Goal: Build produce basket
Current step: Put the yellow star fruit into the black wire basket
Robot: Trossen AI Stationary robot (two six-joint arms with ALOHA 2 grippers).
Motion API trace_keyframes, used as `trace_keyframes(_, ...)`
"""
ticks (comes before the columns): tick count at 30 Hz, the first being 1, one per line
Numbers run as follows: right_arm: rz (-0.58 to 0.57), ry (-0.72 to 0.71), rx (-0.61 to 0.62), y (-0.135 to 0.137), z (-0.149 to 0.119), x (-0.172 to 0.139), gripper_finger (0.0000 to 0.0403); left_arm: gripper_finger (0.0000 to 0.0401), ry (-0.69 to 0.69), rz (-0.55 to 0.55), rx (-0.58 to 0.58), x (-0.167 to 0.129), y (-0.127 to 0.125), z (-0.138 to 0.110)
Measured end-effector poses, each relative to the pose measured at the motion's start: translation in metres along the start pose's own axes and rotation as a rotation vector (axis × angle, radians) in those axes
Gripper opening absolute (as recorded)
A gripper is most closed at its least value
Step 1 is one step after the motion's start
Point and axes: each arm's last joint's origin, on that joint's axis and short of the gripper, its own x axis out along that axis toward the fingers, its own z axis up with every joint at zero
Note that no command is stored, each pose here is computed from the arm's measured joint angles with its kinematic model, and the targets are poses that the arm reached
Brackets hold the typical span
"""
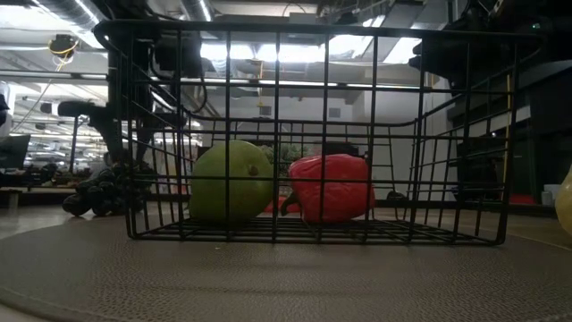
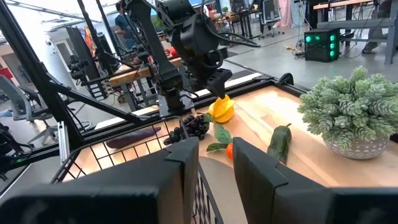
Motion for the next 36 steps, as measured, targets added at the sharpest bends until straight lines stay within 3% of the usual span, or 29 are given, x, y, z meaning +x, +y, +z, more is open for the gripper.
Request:
trace_keyframes(12,0.001,0.000,0.002,0.000,0.000,0.000,0.0097,0.0151,0.003,0.133,0.050,0.027,-0.011,-0.018)
trace_keyframes(28,0.002,0.001,0.055,0.000,0.000,0.000,0.0097,0.0149,0.031,0.143,0.414,0.029,-0.012,-0.023)
trace_keyframes(36,0.000,0.000,0.055,0.000,0.000,0.000,0.0097,0.0117,0.023,0.142,0.473,0.027,-0.012,-0.028)
